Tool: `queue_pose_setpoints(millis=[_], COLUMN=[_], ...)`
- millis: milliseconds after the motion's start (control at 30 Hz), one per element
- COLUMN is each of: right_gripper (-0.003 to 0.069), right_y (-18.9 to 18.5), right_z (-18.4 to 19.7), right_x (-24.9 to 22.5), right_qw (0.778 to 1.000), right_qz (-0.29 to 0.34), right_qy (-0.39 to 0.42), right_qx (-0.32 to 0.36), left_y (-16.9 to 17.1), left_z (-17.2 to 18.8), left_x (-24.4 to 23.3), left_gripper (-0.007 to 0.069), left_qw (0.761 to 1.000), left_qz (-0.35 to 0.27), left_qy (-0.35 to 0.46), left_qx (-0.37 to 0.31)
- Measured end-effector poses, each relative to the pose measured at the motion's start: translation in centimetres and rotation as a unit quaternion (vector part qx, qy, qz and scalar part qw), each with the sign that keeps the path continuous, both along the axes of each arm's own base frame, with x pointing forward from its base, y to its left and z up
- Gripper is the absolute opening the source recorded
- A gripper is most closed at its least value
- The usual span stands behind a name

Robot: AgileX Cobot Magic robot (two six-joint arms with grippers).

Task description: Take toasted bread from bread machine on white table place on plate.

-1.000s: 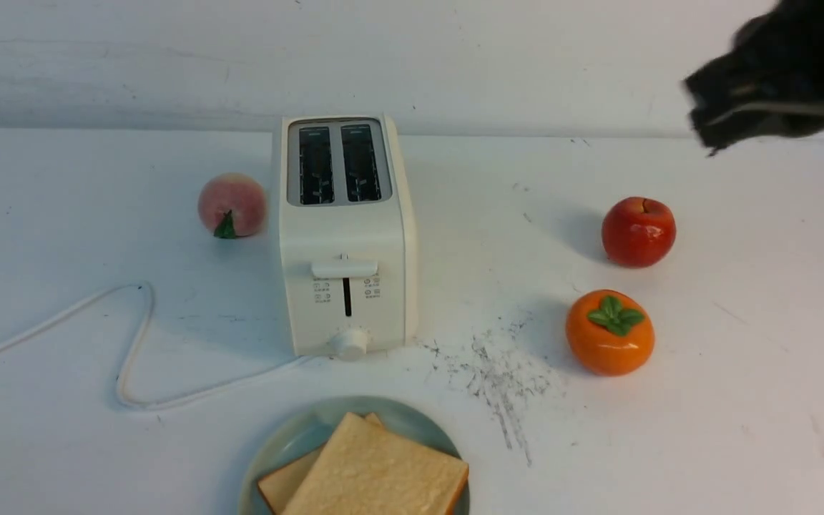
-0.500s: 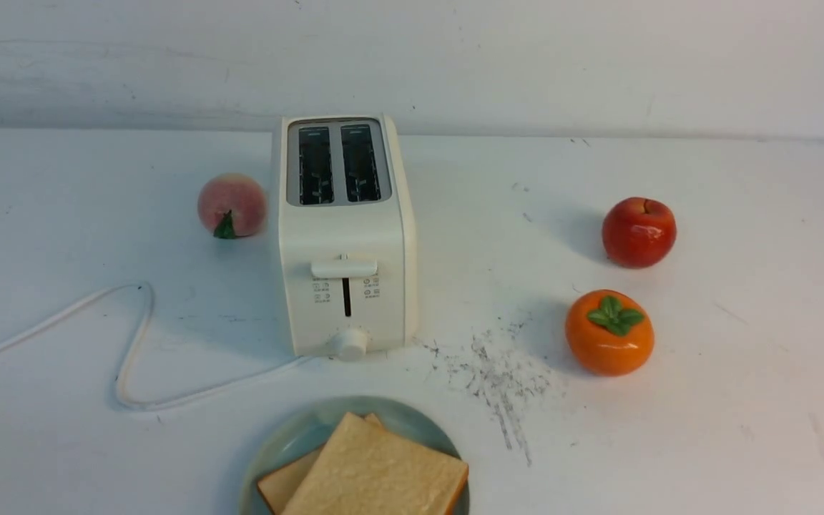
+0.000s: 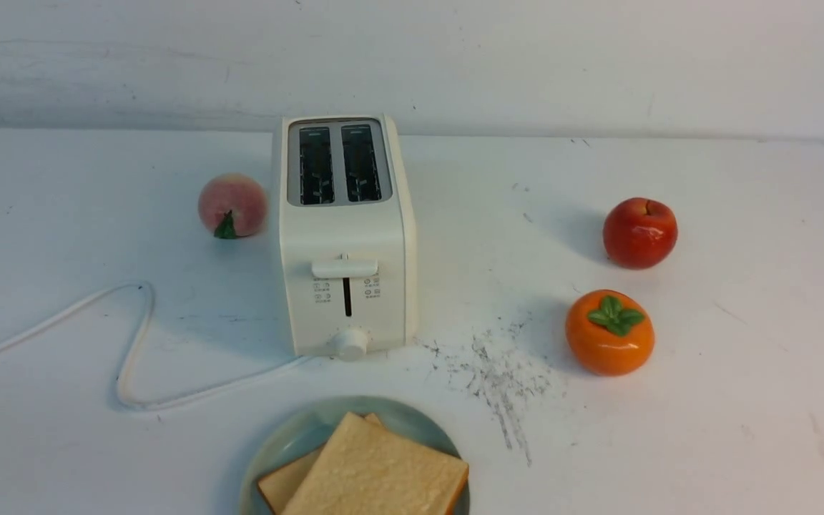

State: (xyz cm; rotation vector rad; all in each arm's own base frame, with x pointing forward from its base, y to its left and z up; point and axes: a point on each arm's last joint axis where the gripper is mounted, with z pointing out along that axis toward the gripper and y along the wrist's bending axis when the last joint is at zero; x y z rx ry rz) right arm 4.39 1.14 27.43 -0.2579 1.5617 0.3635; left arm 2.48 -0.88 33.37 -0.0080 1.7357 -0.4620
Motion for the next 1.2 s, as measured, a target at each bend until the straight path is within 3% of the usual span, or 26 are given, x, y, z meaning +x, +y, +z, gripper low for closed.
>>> queue_pose_setpoints(millis=[767,1067,1200], right_gripper=[0.0013,0.0013,0.0018], right_y=[0.0,0.0,0.0], right_z=[0.0,0.0,0.1], right_x=[0.0,0.0,0.0], right_qw=[1.0,1.0,1.0], right_qz=[0.0,0.0,0.0], right_qy=[-0.002,-0.003,-0.004], right_qx=[0.001,-0.001,-0.001], left_y=[0.0,0.2,0.5], left_z=[-0.6,-9.1,-15.1], left_x=[0.2,1.9,2.9], left_gripper=[0.0,0.0006,0.0008], left_qw=[1.0,0.996,0.991], left_qz=[0.003,0.081,0.125], left_qy=[-0.005,-0.036,0.037], left_qx=[0.004,-0.011,0.003])
